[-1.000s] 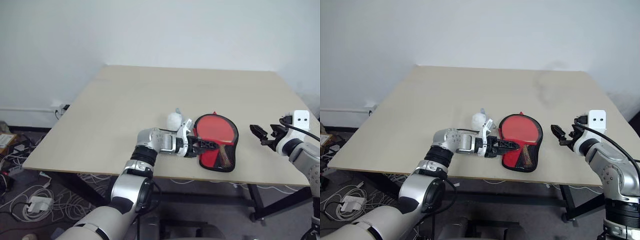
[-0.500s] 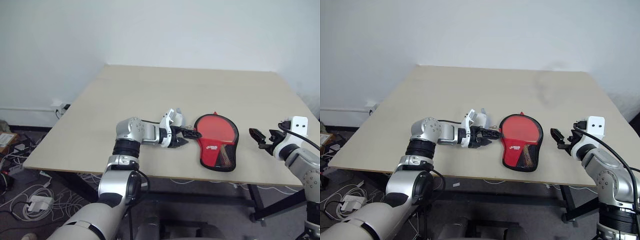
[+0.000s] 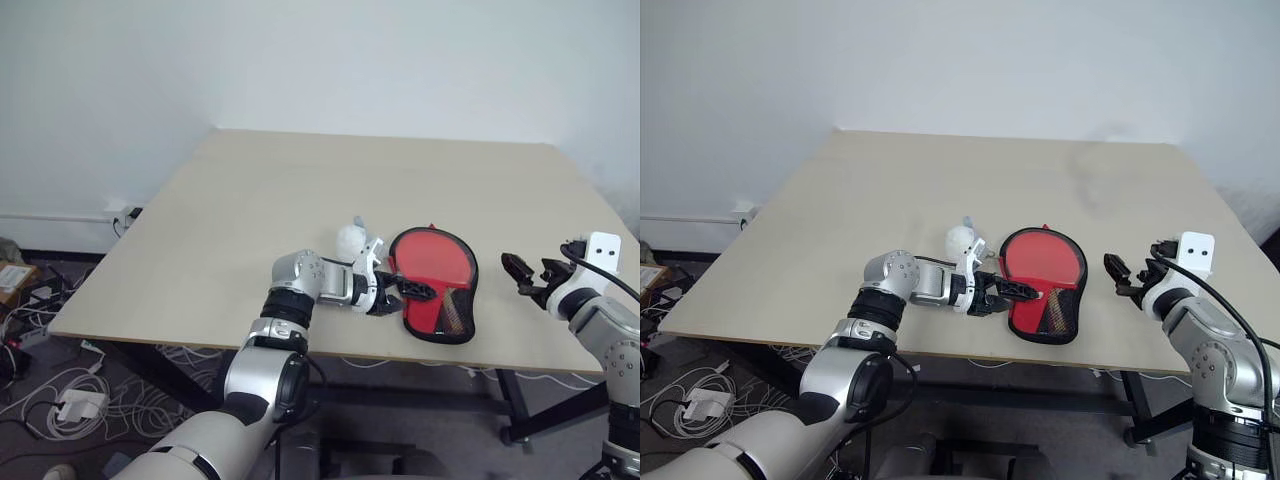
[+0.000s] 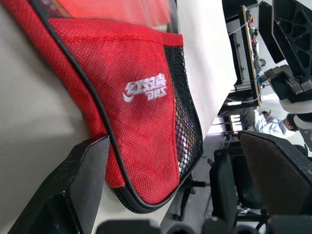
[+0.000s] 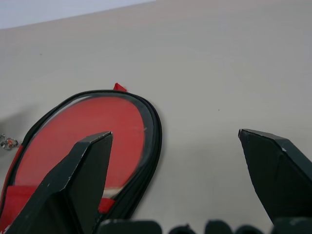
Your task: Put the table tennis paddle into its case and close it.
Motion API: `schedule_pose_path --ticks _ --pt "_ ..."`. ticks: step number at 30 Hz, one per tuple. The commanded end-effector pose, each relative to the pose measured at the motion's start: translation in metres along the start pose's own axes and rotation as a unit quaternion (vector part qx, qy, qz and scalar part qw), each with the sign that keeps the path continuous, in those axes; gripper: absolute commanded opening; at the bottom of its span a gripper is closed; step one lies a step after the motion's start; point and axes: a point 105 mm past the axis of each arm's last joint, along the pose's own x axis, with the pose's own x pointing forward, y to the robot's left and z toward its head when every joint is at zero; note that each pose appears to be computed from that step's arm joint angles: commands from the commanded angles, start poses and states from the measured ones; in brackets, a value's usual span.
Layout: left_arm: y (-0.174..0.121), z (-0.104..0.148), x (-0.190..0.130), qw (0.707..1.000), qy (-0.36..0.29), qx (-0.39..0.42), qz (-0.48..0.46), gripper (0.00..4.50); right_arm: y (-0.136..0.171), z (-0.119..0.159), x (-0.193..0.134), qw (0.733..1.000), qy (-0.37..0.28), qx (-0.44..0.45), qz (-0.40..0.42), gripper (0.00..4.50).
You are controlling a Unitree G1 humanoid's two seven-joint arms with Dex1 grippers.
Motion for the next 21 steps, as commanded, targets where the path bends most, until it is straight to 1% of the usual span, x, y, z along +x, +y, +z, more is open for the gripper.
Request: schedule_pose_path --ticks 1,5,11,16,21 --pt "-0.003 0.006 -0.011 1.0 -0.005 0.006 0.002 4.5 0.002 0.015 -0.005 1.0 -0.03 -0.005 -0.001 4.46" --pt "0.002 0.006 -0.023 1.0 -0.003 0.0 0.012 4.5 0.005 0.012 -0.004 1.0 -0.03 0.0 0.0 4.46" --pt "0.007 0.003 -0.021 1.0 -0.001 0.002 0.023 4.5 0.007 0.01 -0.002 1.0 -0.03 0.004 0.002 4.46" --pt "0.008 -0.005 -0.002 0.999 0.011 0.006 0.03 4.5 0.005 0.012 0.0 0.999 -0.032 0.003 -0.002 4.46" --pt "0.002 -0.014 0.018 0.999 0.025 0.014 0.025 4.5 0.006 0.012 0.001 0.999 -0.032 0.004 -0.003 4.46"
